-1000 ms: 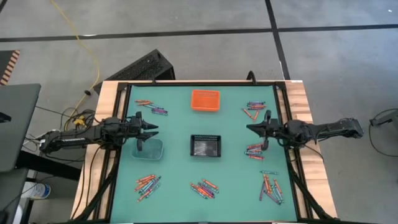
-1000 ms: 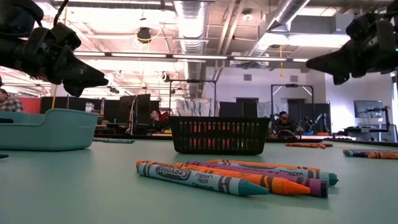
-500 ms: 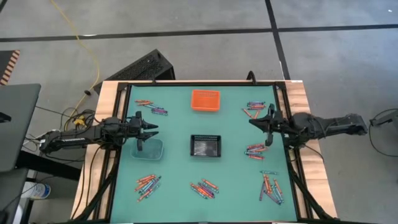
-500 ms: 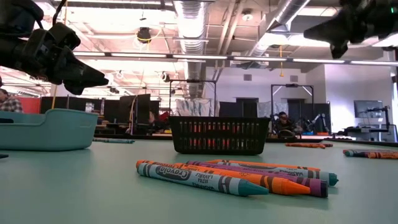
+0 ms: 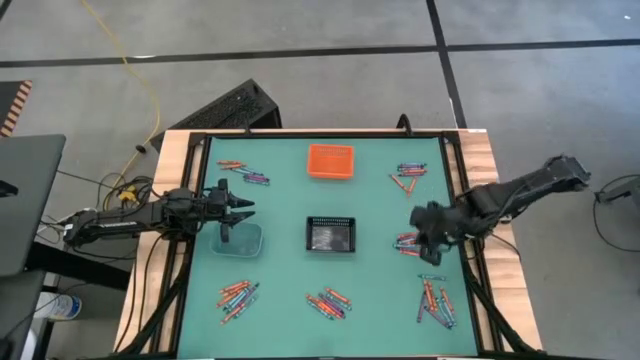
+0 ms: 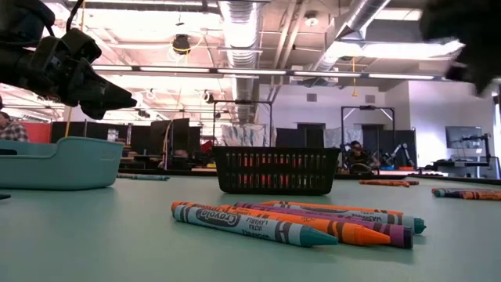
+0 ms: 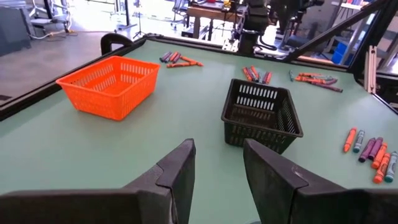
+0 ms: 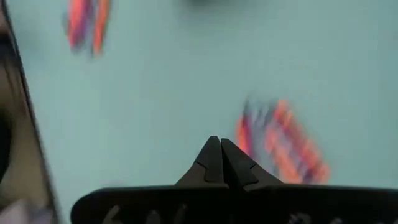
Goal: Sort crayons
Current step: Put the blue crayon into the light blue bin
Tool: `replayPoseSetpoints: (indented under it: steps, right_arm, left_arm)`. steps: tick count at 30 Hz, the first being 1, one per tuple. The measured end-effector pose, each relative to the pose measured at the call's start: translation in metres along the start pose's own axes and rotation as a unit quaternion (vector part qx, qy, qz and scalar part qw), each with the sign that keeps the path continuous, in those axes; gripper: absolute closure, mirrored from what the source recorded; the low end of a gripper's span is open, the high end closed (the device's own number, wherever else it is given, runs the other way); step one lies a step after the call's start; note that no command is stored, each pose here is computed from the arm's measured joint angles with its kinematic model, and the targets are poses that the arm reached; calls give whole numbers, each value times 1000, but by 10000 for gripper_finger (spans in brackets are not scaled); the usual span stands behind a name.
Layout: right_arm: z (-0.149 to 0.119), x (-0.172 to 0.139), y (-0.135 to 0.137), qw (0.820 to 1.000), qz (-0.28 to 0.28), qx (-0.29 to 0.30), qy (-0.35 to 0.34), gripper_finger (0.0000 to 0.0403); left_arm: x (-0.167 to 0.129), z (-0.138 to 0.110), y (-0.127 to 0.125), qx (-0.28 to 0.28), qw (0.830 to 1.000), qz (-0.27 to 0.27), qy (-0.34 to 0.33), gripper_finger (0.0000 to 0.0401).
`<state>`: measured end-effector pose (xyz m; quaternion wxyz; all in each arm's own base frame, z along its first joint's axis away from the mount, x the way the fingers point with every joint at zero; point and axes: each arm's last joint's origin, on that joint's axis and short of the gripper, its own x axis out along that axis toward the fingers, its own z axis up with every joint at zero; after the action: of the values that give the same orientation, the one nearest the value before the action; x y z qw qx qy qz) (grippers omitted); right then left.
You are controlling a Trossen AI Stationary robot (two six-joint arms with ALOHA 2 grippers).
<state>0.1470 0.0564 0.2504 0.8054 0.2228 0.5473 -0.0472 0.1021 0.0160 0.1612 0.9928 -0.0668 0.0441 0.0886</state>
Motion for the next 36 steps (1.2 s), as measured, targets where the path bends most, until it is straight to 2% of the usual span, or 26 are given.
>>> replayPoseSetpoints:
  steps: [3,8,18,26,29,36]
  right_arm:
    - [-7,11,10,998,-9,12,53,402]
    - [-18,23,22,995,-25,37,94,394]
    - [-35,54,37,974,-109,140,139,307]
    - [-44,80,47,956,-155,178,176,295]
    - [-46,88,50,956,-147,154,203,294]
    - [-51,97,52,960,-126,10,251,294]
  left_arm:
    - [0,0,0,0,1000,0,0,276]
    - [0,0,0,0,1000,0,0,276]
    - [0,0,0,0,1000,0,0,276]
    - [0,0,0,0,1000,0,0,276]
    - [0,0,0,0,1000,0,0,276]
    - [0,0,0,0,1000,0,0,276]
